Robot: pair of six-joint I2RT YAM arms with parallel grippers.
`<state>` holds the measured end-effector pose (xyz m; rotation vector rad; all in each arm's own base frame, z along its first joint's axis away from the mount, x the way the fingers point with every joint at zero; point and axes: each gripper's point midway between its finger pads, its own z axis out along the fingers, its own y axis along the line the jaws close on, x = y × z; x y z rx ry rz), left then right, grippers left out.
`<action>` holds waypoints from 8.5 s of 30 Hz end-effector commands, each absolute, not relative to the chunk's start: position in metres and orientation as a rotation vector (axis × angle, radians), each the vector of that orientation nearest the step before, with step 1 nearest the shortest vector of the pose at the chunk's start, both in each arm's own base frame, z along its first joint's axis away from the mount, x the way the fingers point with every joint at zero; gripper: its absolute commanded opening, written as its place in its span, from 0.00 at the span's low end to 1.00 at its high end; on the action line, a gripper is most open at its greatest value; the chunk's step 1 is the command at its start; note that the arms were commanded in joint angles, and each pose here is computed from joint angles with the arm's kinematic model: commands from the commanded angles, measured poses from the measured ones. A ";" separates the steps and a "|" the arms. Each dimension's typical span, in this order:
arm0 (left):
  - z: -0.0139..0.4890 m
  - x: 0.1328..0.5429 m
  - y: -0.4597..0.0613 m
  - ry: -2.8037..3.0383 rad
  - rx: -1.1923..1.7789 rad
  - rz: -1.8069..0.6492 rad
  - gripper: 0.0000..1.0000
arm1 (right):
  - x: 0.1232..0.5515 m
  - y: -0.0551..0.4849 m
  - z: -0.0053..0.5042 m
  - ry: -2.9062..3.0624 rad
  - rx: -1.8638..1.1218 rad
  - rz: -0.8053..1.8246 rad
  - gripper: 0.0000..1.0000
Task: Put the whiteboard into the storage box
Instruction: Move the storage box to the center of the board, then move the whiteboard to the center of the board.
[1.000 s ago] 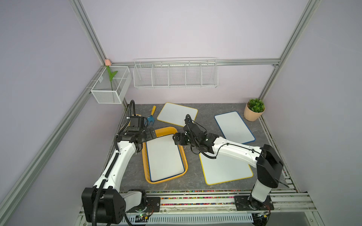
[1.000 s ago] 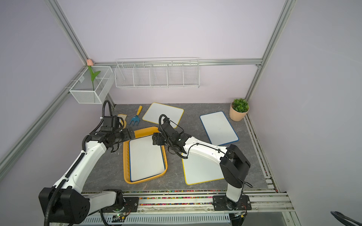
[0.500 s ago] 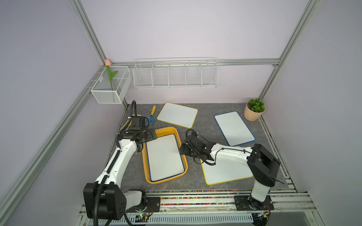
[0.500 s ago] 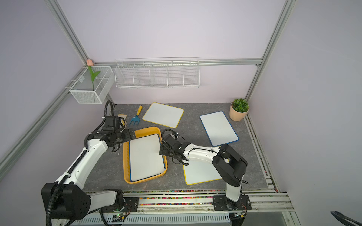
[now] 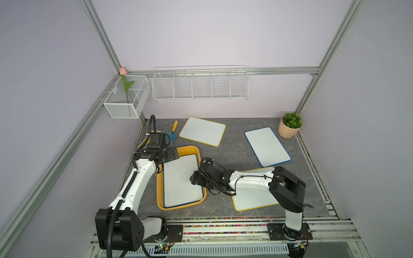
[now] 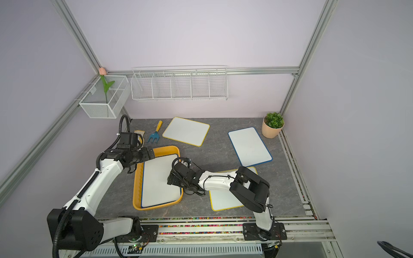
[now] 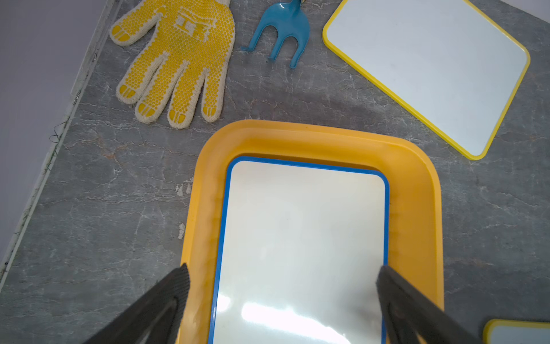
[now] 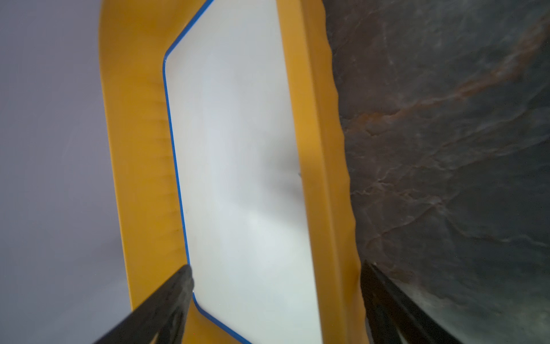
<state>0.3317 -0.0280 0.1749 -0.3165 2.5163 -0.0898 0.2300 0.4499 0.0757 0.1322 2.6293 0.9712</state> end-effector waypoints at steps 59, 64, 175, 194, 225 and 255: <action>0.151 0.291 -0.315 2.609 0.632 -0.330 1.00 | 0.194 0.085 0.121 2.330 0.963 0.291 0.89; 0.130 0.284 -0.372 2.664 0.860 -0.379 1.00 | 0.165 0.050 0.109 2.315 1.061 0.251 0.89; 0.004 0.243 -0.394 2.877 0.928 -0.559 1.00 | 0.182 0.137 0.021 2.604 1.088 0.557 0.89; 0.018 0.229 -0.329 2.901 0.665 -0.571 0.99 | 0.225 0.218 0.030 2.708 0.722 0.596 0.90; 0.033 0.223 -0.327 2.882 0.588 -0.626 0.98 | 0.327 0.270 0.051 2.720 0.314 0.755 0.90; 0.059 0.288 -0.329 2.731 0.249 -0.557 0.99 | 0.365 0.209 0.102 2.527 -0.027 0.511 0.89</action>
